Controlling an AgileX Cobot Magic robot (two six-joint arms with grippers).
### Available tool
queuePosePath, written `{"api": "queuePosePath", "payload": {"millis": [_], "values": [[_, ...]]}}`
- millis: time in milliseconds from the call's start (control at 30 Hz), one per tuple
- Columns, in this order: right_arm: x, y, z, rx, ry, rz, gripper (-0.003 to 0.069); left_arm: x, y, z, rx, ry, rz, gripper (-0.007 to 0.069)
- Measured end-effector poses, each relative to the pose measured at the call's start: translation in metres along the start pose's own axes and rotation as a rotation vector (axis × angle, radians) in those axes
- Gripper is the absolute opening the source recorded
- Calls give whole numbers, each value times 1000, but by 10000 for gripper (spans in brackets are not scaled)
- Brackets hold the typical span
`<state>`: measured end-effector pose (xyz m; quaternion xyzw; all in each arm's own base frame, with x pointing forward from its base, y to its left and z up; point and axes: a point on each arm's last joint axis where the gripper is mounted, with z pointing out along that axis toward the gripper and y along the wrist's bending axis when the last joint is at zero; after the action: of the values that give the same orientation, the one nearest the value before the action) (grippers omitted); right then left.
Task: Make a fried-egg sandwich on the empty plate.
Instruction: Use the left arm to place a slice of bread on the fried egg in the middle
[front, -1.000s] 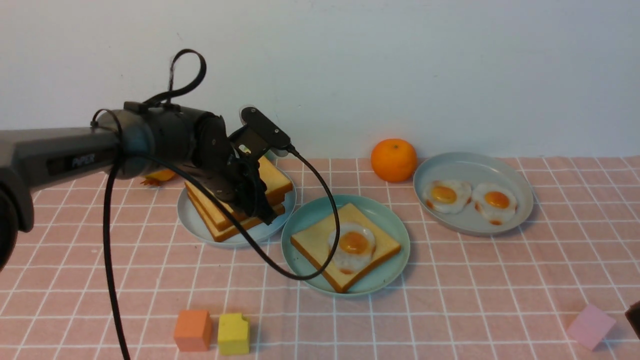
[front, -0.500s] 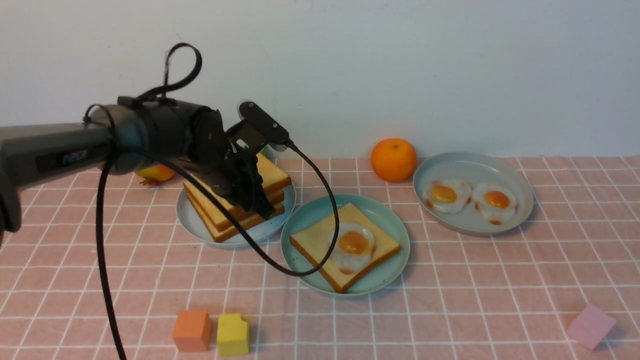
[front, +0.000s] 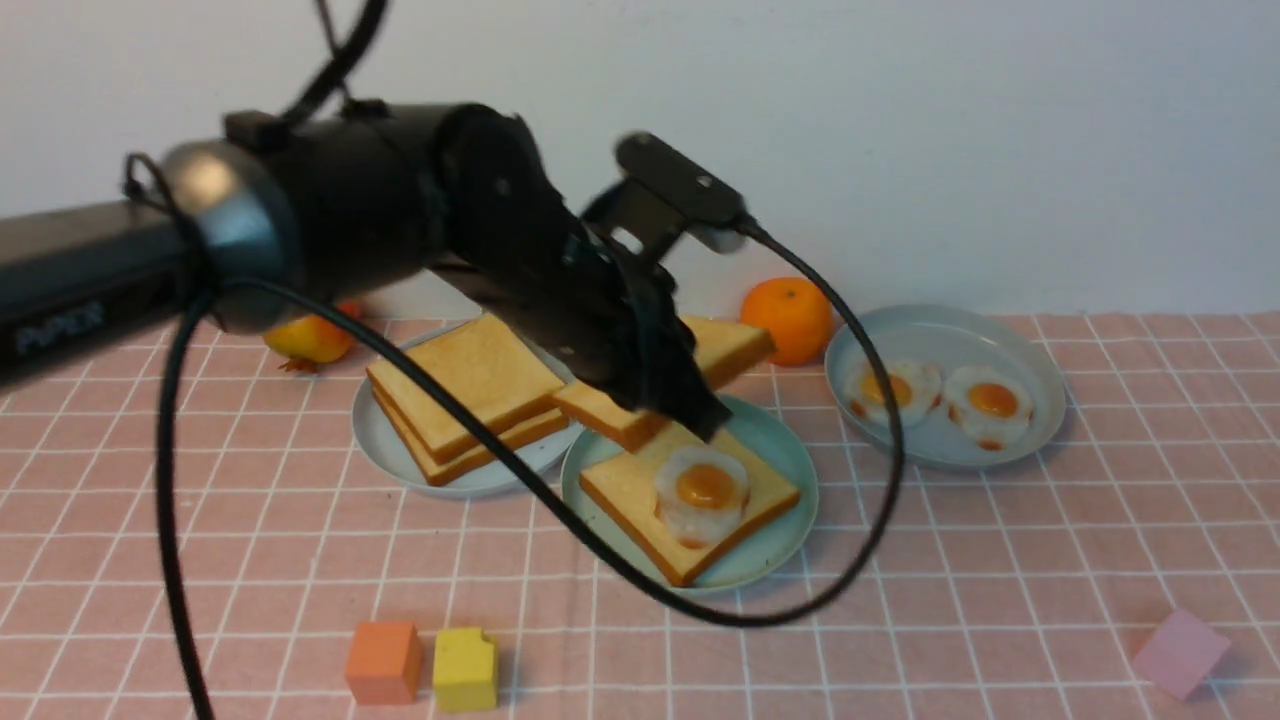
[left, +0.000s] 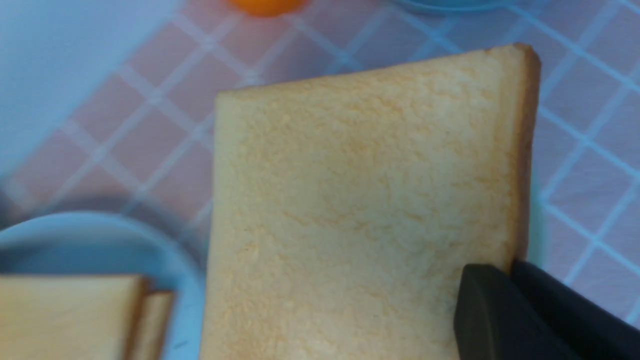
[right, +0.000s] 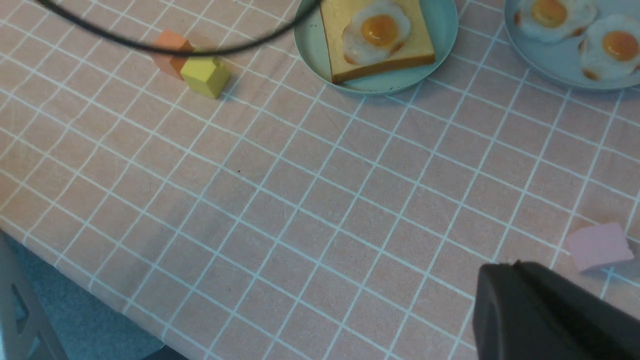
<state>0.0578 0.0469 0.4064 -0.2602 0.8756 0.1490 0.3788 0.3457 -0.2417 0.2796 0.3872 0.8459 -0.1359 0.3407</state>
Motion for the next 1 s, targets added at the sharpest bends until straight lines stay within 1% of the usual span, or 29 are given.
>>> {"api": "queuePosePath", "payload": {"millis": [33, 100, 200, 333, 567, 767, 867, 1000], "values": [[0, 0, -1, -1, -3, 0, 55, 1, -11, 10, 18, 12, 6, 24], [1, 0, -2, -2, -7, 1, 57, 4, -16, 22, 19, 28, -3, 24], [1, -1, -2, -1, -8, 1, 60, 9, -16, 34, 6, 49, -1, 24], [1, -1, -2, 0, -8, -4, 64, 16, -17, 49, -12, 81, 41, 24], [1, -1, -2, 3, -9, -19, 64, 22, -28, 67, -7, 111, 93, 24], [1, -1, -2, 5, -10, -24, 67, 28, -29, 77, -4, 131, 106, 24], [1, -1, -2, 6, -10, -25, 67, 30, -29, 80, -2, 142, 111, 40], [1, -1, -2, 6, -10, -36, 67, 30, -29, 80, -1, 145, 111, 135]]}}
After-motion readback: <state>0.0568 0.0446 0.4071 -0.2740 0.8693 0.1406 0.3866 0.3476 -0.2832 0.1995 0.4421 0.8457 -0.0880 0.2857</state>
